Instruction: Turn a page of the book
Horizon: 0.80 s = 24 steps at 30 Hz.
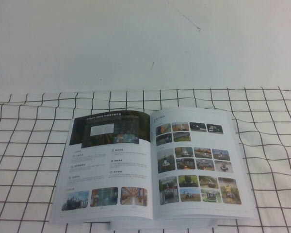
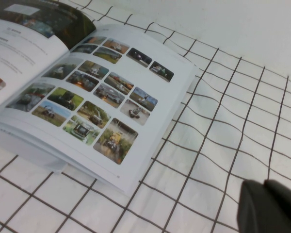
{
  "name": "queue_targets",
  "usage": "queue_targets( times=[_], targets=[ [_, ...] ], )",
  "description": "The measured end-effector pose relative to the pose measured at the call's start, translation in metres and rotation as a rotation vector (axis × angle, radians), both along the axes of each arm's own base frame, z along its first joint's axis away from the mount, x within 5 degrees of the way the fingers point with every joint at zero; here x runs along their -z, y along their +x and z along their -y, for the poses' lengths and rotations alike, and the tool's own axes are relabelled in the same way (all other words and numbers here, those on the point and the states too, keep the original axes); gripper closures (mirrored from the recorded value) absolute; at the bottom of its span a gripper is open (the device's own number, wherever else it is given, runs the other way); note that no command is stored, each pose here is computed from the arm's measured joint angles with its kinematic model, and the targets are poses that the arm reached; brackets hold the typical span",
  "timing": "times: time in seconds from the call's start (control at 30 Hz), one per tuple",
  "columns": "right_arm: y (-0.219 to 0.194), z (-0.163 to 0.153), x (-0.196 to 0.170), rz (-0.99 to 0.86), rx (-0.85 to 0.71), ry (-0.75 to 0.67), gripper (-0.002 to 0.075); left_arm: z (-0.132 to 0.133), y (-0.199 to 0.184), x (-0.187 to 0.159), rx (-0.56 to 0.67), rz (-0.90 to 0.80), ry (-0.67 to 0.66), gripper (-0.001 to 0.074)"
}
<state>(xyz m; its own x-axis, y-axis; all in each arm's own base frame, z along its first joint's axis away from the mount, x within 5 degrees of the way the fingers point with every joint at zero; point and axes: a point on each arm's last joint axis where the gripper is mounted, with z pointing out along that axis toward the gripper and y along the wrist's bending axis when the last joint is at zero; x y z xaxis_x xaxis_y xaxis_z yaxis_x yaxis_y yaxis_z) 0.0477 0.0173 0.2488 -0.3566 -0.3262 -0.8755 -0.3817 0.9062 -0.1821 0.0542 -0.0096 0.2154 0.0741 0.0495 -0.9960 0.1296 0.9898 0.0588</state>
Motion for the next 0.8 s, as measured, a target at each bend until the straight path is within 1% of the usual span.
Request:
queue_targets(
  times=[0.1,0.2,0.3,0.37,0.47,0.53,0.6,0.8],
  targets=[
    [0.0,0.0,0.0,0.0,0.0,0.0,0.0726,0.0,0.002,0.013,-0.018,-0.045,0.009,0.0738],
    [0.0,0.0,0.0,0.0,0.0,0.0,0.0726,-0.001,0.002,0.016,-0.023,-0.055,0.02,0.0738],
    [0.0,0.0,0.0,0.0,0.0,0.001,0.0726,-0.002,0.002,0.019,-0.037,-0.075,0.113,0.0738],
    [0.0,0.0,0.0,-0.001,-0.001,0.004,0.0726,-0.002,0.002,0.024,-0.043,-0.128,0.085,0.0738],
    [0.0,0.0,0.0,-0.001,-0.001,0.005,0.0726,-0.005,0.001,0.032,-0.072,-0.236,-0.05,0.0738],
    [0.0,0.0,0.0,-0.001,-0.001,0.005,0.0726,-0.006,0.0,0.038,-0.087,-0.311,-0.101,0.0738],
    [0.0,0.0,0.0,-0.001,-0.001,0.005,0.0726,-0.006,-0.001,0.041,-0.092,-0.348,-0.103,0.0738],
    [0.0,0.0,0.0,-0.001,-0.001,0.005,0.0726,-0.006,-0.001,0.042,-0.092,-0.349,-0.094,0.0738]
  ],
)
